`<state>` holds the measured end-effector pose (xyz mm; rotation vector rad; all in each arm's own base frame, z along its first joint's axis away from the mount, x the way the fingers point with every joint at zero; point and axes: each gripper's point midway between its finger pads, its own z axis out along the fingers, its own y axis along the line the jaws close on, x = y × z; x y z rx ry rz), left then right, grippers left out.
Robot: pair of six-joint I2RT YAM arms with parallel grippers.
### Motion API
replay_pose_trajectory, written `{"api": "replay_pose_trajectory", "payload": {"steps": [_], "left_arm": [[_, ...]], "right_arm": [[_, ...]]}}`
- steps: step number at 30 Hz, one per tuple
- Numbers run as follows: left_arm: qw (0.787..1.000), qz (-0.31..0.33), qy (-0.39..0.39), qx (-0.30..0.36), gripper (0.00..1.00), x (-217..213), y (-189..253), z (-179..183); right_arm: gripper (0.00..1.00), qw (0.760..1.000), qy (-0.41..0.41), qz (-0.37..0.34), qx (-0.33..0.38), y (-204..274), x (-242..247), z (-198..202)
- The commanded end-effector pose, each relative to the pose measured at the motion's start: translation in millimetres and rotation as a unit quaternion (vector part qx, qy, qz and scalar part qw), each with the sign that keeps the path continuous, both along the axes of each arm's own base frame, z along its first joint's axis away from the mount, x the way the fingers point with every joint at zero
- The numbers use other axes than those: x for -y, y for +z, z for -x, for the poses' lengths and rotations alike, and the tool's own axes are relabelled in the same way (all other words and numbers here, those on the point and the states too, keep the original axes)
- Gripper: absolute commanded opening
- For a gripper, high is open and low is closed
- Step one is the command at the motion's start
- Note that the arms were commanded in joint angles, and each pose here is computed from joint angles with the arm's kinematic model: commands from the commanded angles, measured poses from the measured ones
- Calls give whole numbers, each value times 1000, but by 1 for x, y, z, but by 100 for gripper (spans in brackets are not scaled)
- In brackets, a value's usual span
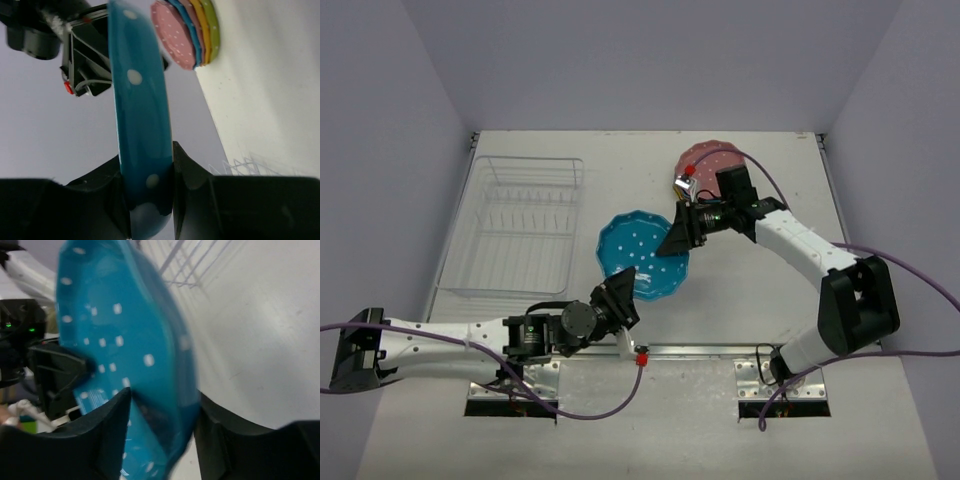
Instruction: Unload the plates from the dish rack
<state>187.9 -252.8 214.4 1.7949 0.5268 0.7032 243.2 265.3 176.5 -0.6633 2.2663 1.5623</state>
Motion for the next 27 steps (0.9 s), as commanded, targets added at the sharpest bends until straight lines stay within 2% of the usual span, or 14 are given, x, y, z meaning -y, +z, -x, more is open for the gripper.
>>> {"api": "replay_pose_trajectory", "payload": {"steps": [1,2,3,6,7,9,10,11,17,21,25,27], "left_arm": [[991,120,35,42,0,-4,66,-7],[991,121,40,39,3,-5,65,-7],[991,122,45,34,11,-7,64,-8],[990,123,66,24,48,-15,60,-10],[989,123,72,21,64,-18,59,-11],[988,127,84,16,75,-22,58,-12],[987,130,96,11,88,-26,57,-14],[985,133,107,6,96,-30,57,-15],[975,165,149,-16,100,-45,70,-19],[958,213,186,-36,100,-56,91,-28],[939,247,228,-70,100,-63,105,-40],[928,268,244,-89,100,-64,118,-46]], "right_arm": [[10,999,5,-8,45,14,-3,-7],[0,999,-1,-3,47,13,-2,-9],[0,999,-10,3,50,13,0,-12],[0,998,-28,0,47,19,6,-21],[0,998,-33,-5,50,24,8,-27],[0,998,-48,-10,49,31,16,-38],[0,996,-67,-15,49,37,25,-53],[0,995,-85,-19,47,42,35,-66],[0,976,-210,-27,53,68,110,-148],[0,944,-321,5,71,67,179,-216],[0,923,-377,27,77,64,209,-253],[0,919,-385,29,77,60,214,-263]]}}
